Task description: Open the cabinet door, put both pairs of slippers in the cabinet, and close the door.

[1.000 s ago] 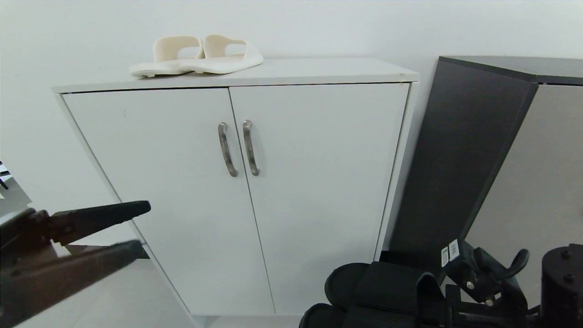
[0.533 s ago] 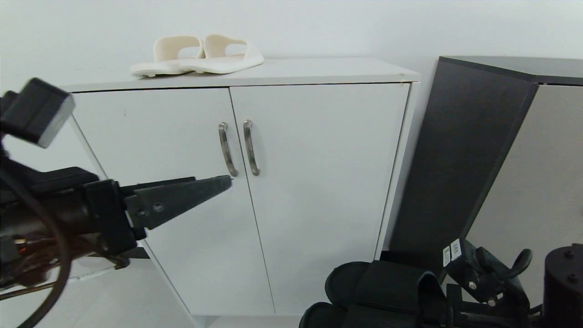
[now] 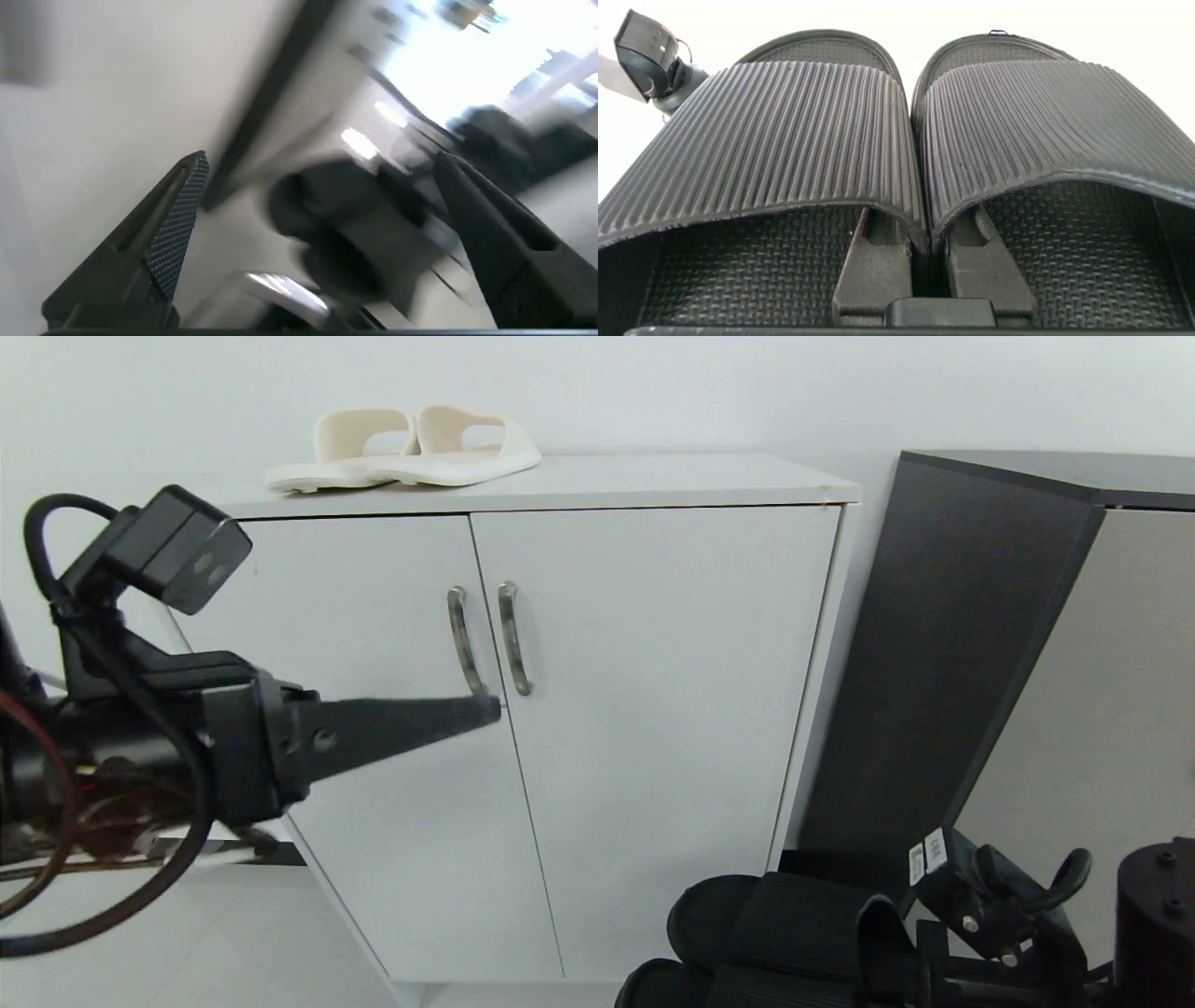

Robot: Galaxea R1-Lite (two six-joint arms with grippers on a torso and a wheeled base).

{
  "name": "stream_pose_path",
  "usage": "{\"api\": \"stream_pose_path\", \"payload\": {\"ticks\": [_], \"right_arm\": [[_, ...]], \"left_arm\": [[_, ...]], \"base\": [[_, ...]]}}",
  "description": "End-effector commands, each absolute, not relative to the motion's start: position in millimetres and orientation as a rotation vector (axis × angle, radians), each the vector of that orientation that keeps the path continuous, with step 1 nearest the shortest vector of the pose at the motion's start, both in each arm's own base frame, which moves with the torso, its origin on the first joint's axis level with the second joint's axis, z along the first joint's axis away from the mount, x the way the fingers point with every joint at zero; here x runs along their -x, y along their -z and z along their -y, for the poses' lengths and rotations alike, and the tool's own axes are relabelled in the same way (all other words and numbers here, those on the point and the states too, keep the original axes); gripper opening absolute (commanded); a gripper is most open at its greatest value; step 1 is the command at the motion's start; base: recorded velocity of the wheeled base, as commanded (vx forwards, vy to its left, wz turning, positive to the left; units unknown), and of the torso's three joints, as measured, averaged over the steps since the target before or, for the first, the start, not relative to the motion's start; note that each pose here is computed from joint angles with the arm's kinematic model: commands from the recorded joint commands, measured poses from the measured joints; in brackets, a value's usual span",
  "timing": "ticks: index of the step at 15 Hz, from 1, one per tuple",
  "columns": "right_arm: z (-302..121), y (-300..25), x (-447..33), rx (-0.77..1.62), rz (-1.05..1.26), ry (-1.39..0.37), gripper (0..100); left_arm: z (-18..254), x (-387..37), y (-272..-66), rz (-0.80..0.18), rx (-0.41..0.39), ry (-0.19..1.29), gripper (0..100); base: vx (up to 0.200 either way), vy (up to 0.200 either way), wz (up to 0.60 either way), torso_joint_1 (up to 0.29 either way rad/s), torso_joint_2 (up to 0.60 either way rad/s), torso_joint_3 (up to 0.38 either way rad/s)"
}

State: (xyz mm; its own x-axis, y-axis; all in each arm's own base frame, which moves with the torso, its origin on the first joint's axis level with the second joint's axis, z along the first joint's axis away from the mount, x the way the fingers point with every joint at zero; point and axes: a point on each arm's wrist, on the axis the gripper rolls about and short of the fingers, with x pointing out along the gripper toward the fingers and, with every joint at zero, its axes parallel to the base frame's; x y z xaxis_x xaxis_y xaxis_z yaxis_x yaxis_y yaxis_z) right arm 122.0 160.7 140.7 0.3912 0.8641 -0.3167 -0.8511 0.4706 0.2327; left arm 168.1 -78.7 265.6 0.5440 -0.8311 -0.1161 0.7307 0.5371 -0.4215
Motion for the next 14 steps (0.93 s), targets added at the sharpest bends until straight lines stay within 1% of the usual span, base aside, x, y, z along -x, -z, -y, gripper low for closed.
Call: {"api": "stream_pose_path", "payload": {"ticks": [1, 2, 4, 5, 7, 9, 11, 14], "right_arm": [[-161, -140, -122, -0.034, -0.426, -1.090, 0], [-161, -140, -122, -0.033, -0.426, -1.092, 0], [-161, -141, -122, -0.034, -0.423, -1.091, 0], [-161, -141, -122, -0.035, -0.422, -1.092, 0], [-161, -141, -121, -0.034, -0.423, -1.092, 0], [-160, -140, -121, -0.033, -0.428, -1.090, 0], [-159, -140, -120, -0.034, -0.425, -1.090, 0], [-159, -140, -120, -0.034, -0.423, -1.091, 0]], "left_arm": [[81, -192, -263, -0.329, 0.347, 0.841, 100], [86, -192, -263, -0.320, 0.344, 0.854, 100], [90, -202, -260, -0.320, 0.343, 0.821, 100], [94, -214, -256, -0.305, 0.342, 0.791, 100], [99, -227, -255, -0.301, 0.341, 0.781, 100], [103, -239, -256, -0.298, 0.339, 0.764, 100], [104, -247, -264, -0.266, 0.339, 0.741, 100], [105, -249, -264, -0.265, 0.337, 0.739, 100]], "base": [[0.000, 0.000, 0.00, 0.000, 0.00, 0.000], [0.000, 0.000, 0.00, 0.000, 0.00, 0.000], [0.000, 0.000, 0.00, 0.000, 0.00, 0.000], [0.000, 0.000, 0.00, 0.000, 0.00, 0.000], [0.000, 0.000, 0.00, 0.000, 0.00, 0.000], [0.000, 0.000, 0.00, 0.000, 0.00, 0.000], [0.000, 0.000, 0.00, 0.000, 0.00, 0.000], [0.000, 0.000, 0.00, 0.000, 0.00, 0.000]]}}
